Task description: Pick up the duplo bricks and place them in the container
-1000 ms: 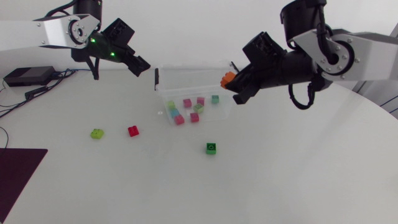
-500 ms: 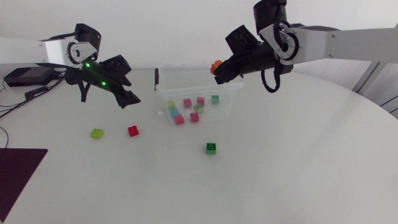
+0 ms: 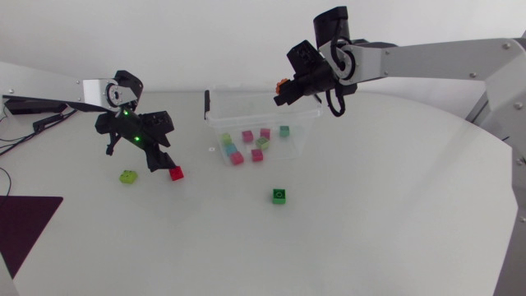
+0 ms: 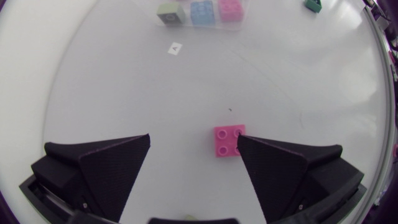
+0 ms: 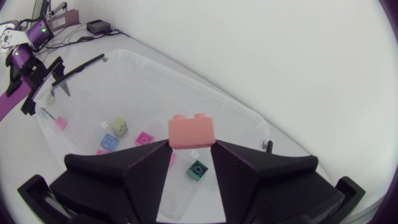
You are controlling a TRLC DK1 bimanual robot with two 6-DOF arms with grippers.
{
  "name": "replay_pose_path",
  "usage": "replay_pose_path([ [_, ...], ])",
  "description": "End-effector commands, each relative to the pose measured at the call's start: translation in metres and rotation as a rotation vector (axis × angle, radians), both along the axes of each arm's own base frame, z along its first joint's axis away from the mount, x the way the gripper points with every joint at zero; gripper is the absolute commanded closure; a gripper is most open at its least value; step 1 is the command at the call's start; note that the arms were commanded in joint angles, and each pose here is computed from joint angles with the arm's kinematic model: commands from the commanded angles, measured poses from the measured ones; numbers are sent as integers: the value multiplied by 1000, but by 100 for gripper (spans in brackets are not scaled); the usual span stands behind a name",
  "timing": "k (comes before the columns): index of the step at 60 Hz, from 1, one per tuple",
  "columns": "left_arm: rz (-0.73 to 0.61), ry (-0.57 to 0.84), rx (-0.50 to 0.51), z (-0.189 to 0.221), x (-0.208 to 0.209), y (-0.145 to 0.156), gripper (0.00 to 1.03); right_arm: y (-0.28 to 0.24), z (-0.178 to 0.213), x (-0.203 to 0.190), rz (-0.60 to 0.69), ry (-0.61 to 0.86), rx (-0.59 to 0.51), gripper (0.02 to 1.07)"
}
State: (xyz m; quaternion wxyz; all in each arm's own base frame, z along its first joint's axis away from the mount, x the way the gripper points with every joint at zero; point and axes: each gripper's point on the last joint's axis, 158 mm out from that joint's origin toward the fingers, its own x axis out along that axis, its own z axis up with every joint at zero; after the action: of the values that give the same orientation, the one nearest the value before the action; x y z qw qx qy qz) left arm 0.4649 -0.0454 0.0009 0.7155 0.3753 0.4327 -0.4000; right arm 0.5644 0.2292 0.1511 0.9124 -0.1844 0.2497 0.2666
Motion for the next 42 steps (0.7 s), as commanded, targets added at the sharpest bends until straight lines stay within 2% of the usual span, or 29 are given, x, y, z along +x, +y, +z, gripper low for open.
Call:
replay_pose_path([
  [1,-24,82,9,-17,-18,2,6,-1,0,15,-37,-12,13,19],
  [4,-29,101,9,-16,-22,3,6,-1,1,15,-40,-14,10,11],
  [7,-24,114,7,-17,-23,4,6,0,0,14,-40,-13,8,8],
  [18,-26,203,6,-38,-26,6,6,6,10,-20,-5,-12,2,8],
  [29,-20,227,-5,-48,-20,5,9,14,16,-87,97,-18,-9,8],
  [36,-20,241,-18,-51,-16,4,18,16,2,-130,166,3,-36,8],
  [42,-19,268,-53,-48,-15,0,44,15,-22,-164,225,51,-58,9],
])
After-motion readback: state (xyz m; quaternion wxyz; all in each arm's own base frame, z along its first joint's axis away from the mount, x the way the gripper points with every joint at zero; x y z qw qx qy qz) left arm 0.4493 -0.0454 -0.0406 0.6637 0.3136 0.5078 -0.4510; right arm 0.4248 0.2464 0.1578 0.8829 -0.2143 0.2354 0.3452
